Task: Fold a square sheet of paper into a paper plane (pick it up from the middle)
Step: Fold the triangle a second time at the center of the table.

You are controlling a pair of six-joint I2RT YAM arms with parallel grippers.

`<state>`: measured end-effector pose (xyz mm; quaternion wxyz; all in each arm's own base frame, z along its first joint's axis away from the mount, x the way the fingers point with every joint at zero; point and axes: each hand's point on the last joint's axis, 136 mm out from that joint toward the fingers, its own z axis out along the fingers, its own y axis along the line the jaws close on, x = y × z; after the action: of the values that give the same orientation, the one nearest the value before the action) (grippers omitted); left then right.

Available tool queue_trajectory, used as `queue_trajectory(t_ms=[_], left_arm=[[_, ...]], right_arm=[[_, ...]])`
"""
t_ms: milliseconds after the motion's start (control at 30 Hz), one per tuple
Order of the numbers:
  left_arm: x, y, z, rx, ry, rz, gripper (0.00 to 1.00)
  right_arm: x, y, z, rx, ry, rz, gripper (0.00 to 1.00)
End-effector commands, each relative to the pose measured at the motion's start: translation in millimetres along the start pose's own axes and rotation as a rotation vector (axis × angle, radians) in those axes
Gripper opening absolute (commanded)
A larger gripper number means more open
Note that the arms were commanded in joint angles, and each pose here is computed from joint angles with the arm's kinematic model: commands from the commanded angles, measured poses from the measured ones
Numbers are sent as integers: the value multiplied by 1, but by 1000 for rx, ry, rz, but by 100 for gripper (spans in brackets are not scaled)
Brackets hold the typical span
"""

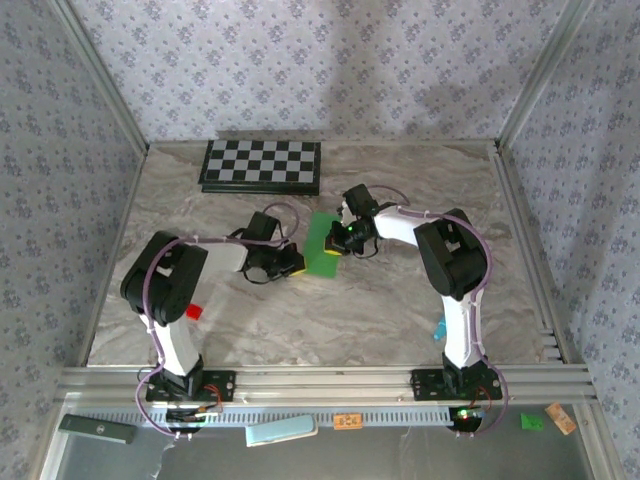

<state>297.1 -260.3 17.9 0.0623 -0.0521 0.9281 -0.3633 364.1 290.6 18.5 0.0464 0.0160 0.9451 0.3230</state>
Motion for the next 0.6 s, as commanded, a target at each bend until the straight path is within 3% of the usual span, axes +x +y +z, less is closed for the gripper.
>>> queue_trajectory(t_ms=[0, 200, 333, 567], left_arm=[[30, 44, -12, -159, 62, -99, 6], [-11, -32, -44, 26, -62, -1, 13], [-30, -54, -42, 90, -101, 17, 14], [-45, -73, -13, 91, -96, 47, 17]], right_arm=[[28, -74, 14, 220, 103, 64, 2], [3, -17, -9, 35, 20, -4, 10], [-16, 26, -37, -74, -74, -18, 18], [-11, 9, -62, -22, -200, 118, 30]])
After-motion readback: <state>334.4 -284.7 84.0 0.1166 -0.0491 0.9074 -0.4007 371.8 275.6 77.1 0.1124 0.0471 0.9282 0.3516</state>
